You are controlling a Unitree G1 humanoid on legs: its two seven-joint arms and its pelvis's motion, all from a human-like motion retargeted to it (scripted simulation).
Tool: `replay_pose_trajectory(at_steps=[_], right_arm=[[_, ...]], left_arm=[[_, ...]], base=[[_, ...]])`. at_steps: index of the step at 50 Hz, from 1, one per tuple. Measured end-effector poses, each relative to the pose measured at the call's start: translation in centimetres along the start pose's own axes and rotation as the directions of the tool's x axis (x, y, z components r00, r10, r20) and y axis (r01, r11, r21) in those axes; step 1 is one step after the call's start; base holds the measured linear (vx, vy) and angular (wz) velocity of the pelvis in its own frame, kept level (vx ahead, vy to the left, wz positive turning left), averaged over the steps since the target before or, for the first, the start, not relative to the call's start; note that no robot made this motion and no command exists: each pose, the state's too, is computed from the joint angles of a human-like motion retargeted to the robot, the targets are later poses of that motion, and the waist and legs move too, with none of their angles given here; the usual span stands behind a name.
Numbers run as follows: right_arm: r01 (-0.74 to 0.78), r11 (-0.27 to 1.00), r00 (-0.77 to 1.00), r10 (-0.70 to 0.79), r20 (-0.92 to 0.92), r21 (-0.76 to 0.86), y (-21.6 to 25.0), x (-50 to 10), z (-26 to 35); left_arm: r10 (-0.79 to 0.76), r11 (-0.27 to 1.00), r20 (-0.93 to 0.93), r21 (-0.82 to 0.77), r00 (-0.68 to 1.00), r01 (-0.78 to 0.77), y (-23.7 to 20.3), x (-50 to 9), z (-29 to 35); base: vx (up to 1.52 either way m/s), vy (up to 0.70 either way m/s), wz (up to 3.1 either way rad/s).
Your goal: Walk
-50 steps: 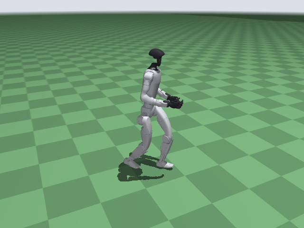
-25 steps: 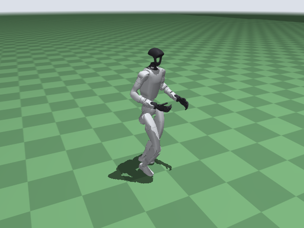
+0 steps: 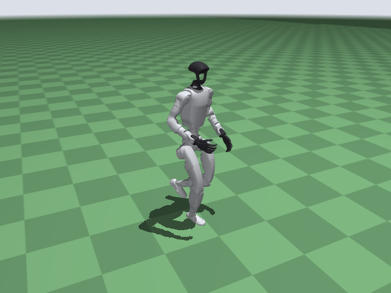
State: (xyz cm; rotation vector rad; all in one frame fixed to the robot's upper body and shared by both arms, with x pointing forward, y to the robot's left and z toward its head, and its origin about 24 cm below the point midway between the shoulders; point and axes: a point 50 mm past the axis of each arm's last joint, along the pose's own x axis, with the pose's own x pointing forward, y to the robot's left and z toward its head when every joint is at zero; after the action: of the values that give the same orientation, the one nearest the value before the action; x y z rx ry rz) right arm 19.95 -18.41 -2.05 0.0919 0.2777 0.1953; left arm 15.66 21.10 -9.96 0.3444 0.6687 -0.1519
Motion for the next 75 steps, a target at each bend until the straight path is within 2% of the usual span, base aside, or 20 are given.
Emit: replay_pose_trajectory(at_steps=[8,15,24,31,37,48,53,58,65,75], right_arm=[[0.087,0.989,0.996,-0.089,-0.013,-0.121,-1.2,1.6,-0.1],[0.098,0.967,0.990,-0.119,-0.081,-0.233,-2.2,2.5,-1.3],[0.007,0.929,0.947,-0.125,-0.297,-0.370,-3.3,1.8,-5.1],[-0.098,0.930,0.850,-0.107,-0.515,-0.354,-3.1,-1.1,-10.0],[-0.140,0.948,0.806,-0.059,-0.589,-0.286,-3.0,-3.2,-11.5],[-0.050,0.972,0.863,-0.074,-0.500,-0.230,-4.1,-5.0,-9.7],[-0.038,0.980,0.848,-0.071,-0.525,-0.194,-4.3,-6.4,-10.2],[-0.043,0.987,0.809,-0.058,-0.585,-0.157,-4.2,-7.6,-11.4],[-0.017,0.990,0.752,-0.079,-0.654,-0.140,-4.5,-8.5,-12.9],[0.046,0.966,0.771,-0.197,-0.606,-0.256,-5.3,-5.6,-12.1]], left_arm=[[-0.059,0.997,-0.112,0.037,0.992,0.063,-0.8,-1.8,-3.3],[-0.097,0.993,-0.193,0.049,0.976,0.108,-2.1,-3.4,-5.7],[-0.123,0.991,-0.322,0.010,0.939,0.133,-3.3,-5.1,-8.7],[-0.075,0.997,-0.371,-0.058,0.926,0.057,-2.6,-5.1,-9.6],[0.019,0.997,-0.263,-0.061,0.965,-0.036,-0.1,-3.1,-6.6],[0.271,0.962,0.100,-0.053,0.957,-0.267,6.9,0.2,3.4],[0.314,0.950,0.249,-0.077,0.916,-0.304,9.0,0.8,7.8],[0.308,0.951,0.294,-0.089,0.905,-0.295,9.7,1.1,9.4],[0.251,0.967,0.178,-0.085,0.952,-0.239,8.1,1.3,6.3],[0.083,0.996,-0.170,-0.024,0.982,-0.088,3.2,-0.1,-2.9]], base=[[0.52,-0.05,-0.32],[0.56,0.02,-0.31],[0.57,0.06,-0.41],[0.55,0.10,-0.29],[0.50,0.16,-0.02],[0.52,0.09,0.04],[0.47,-0.02,0.19],[0.43,-0.09,0.24],[0.43,-0.14,0.25],[0.31,-0.15,0.11]])
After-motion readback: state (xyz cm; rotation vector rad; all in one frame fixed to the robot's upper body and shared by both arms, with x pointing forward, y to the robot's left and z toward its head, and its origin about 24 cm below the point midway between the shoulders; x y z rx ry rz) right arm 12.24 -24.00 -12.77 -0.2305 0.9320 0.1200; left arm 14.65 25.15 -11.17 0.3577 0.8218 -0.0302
